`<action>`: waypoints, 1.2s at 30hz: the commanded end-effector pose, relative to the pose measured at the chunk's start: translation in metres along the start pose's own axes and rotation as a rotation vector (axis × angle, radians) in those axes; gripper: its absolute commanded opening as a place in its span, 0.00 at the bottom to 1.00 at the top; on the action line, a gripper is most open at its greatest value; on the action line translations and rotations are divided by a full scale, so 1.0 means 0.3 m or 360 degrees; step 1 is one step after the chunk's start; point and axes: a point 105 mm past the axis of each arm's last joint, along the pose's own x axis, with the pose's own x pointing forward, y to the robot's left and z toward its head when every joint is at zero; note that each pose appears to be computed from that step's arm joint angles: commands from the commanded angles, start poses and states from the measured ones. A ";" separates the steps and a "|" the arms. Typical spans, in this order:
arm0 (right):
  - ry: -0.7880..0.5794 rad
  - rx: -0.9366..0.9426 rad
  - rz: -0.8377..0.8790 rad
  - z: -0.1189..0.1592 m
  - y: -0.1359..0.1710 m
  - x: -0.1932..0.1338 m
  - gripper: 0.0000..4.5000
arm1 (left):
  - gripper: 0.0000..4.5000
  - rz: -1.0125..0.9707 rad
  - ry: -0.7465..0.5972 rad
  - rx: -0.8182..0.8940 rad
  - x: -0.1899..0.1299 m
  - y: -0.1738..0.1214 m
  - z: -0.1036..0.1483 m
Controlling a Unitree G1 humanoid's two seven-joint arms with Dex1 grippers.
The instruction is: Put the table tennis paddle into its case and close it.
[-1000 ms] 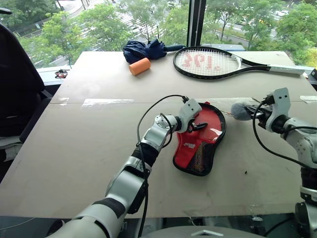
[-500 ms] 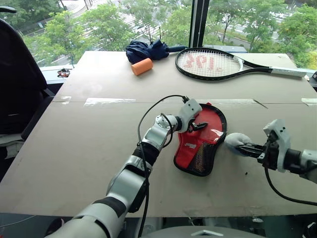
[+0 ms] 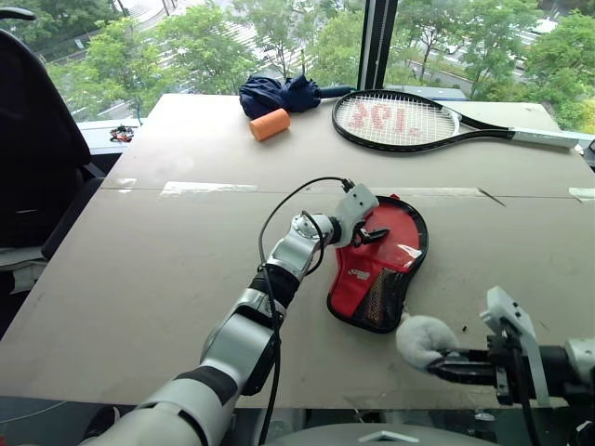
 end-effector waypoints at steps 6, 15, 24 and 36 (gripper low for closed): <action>0.0223 -0.0023 0.0145 -0.083 0.054 -0.001 0.00 | 0.70 0.0047 0.0248 -0.0108 -0.021 0.007 -0.163; -0.0045 -0.0154 -0.0213 0.005 -0.123 -0.045 0.43 | 0.70 0.0057 0.0214 -0.0101 -0.024 0.013 -0.151; -0.0405 -0.0316 -0.0593 0.151 -0.251 -0.228 1.00 | 0.70 0.0031 -0.0174 0.0005 -0.188 0.085 0.023; -0.0644 -0.0573 -0.0788 0.131 -0.419 -0.359 1.00 | 0.70 -0.0006 -0.0143 0.0010 -0.642 0.057 -0.099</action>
